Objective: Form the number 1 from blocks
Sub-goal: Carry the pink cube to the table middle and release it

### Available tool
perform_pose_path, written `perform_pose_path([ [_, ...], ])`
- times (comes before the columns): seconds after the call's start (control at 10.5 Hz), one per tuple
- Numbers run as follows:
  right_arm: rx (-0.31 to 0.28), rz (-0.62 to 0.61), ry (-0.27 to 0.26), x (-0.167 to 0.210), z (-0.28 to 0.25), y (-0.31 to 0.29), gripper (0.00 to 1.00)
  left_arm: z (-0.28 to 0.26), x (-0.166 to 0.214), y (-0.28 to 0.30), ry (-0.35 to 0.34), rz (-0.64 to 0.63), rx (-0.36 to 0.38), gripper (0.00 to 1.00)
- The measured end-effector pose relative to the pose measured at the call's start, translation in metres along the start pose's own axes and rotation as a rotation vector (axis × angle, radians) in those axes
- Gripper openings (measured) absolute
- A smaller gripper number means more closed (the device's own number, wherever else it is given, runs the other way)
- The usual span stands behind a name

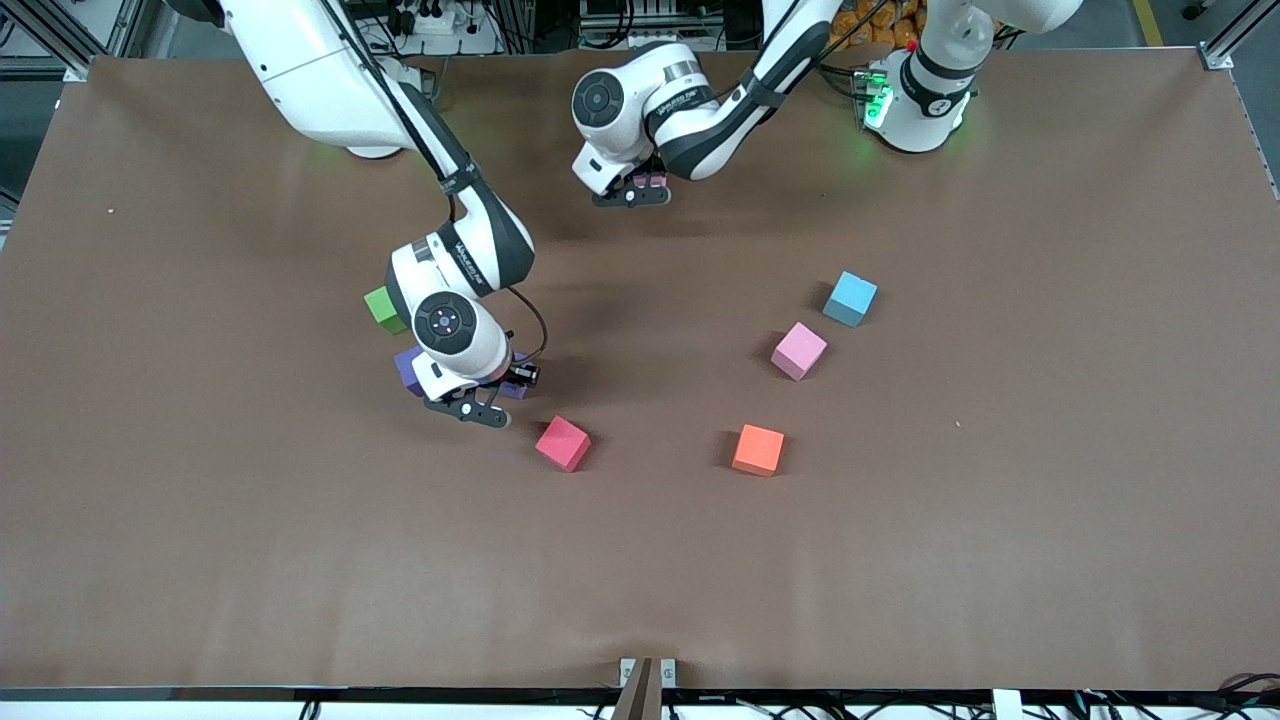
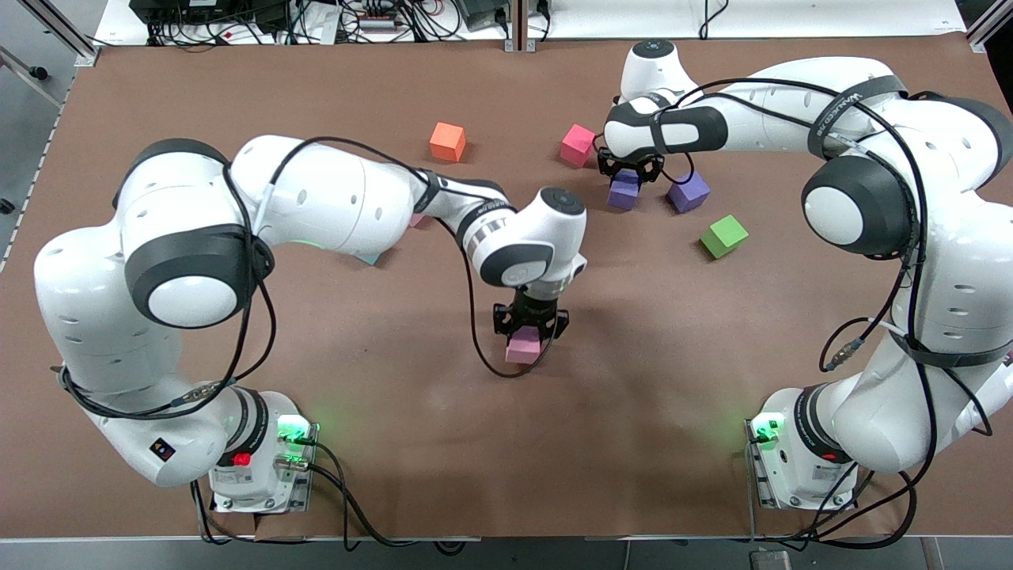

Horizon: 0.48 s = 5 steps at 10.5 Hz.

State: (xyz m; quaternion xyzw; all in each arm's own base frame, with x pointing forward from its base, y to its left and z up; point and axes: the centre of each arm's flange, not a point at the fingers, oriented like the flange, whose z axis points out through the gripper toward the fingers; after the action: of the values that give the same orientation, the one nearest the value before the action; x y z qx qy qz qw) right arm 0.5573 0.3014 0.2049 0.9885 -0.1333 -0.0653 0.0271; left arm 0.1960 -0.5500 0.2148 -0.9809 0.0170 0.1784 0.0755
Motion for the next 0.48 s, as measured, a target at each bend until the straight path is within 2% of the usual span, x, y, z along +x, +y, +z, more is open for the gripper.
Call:
perform_pose_path([
  [0.48, 0.003, -0.003, 0.004, 0.0012, -0.0024, -0.0007, 0.56, 0.0165, -0.0058, 0.0000, 0.027, 0.010, -0.048, 0.57],
])
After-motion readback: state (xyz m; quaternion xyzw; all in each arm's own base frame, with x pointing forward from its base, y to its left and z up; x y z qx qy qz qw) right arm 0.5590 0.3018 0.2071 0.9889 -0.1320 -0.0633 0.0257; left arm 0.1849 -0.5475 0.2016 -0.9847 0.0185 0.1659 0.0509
